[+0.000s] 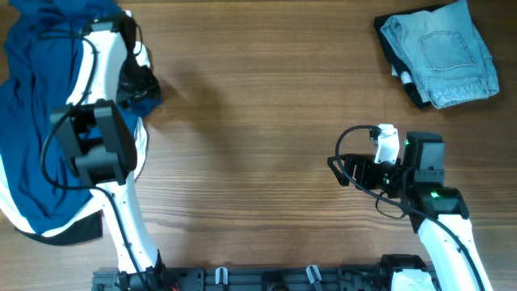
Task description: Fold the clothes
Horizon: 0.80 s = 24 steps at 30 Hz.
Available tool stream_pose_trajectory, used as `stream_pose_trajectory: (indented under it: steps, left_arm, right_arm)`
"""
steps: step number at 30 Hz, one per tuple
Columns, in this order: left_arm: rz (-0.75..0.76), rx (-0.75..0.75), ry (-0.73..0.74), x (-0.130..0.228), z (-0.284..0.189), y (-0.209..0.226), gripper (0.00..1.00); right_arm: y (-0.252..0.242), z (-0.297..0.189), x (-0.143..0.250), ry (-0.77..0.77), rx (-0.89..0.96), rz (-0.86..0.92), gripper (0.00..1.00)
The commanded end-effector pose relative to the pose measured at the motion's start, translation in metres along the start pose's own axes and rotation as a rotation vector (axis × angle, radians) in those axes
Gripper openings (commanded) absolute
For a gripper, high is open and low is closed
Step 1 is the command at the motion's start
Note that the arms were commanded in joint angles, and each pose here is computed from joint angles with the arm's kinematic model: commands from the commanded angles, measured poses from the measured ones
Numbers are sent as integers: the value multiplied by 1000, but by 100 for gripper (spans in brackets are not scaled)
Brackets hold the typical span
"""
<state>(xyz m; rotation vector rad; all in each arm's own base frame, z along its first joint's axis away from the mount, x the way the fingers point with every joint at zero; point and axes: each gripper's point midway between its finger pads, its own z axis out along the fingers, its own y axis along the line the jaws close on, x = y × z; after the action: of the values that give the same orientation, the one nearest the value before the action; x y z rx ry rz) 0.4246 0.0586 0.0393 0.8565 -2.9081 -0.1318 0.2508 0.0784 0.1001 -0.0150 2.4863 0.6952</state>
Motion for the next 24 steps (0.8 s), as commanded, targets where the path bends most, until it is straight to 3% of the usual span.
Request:
stream_pose_trajectory:
  steps: [1,4,6,10,14,15,16,17,18,19,24]
  left_arm:
    - [-19,-12,0,-7,6,9,71]
    - [-14,-10,-7,-9,7,5,78]
    - [-9,-12,-3,-9,14,2,70]
    - [20,-15,55,0,36,-12,71]
    - [54,-31,78,7,49,-22,64]
    - [57,-34,82,8,51,-23,49]
    - [56,-34,81,8,51,-23,28]
    - [56,-33,80,8,50,-23,14]
    - [56,-33,78,7,50,-23,8]
    - [56,-32,77,7,49,-23,4]
    - [55,-31,74,7,48,-23,4]
  right_arm:
    - [9,-3,-7,-11,-33,-34,100]
    - [9,-3,-7,-10,-35,-34,100]
    - [9,-3,-7,-10,-37,-33,100]
    - [11,-3,-5,-2,-47,-30,100]
    - [11,-3,-5,0,-47,-29,100]
    - [11,-3,-5,1,-47,-28,100]
    - [11,-3,-4,1,-47,-27,100]
    - [11,-3,-5,1,-47,-28,100]
    - [11,-3,-5,0,-47,-29,100]
    - [11,-3,-5,-1,-46,-30,100]
    - [11,-3,-5,0,-46,-29,100]
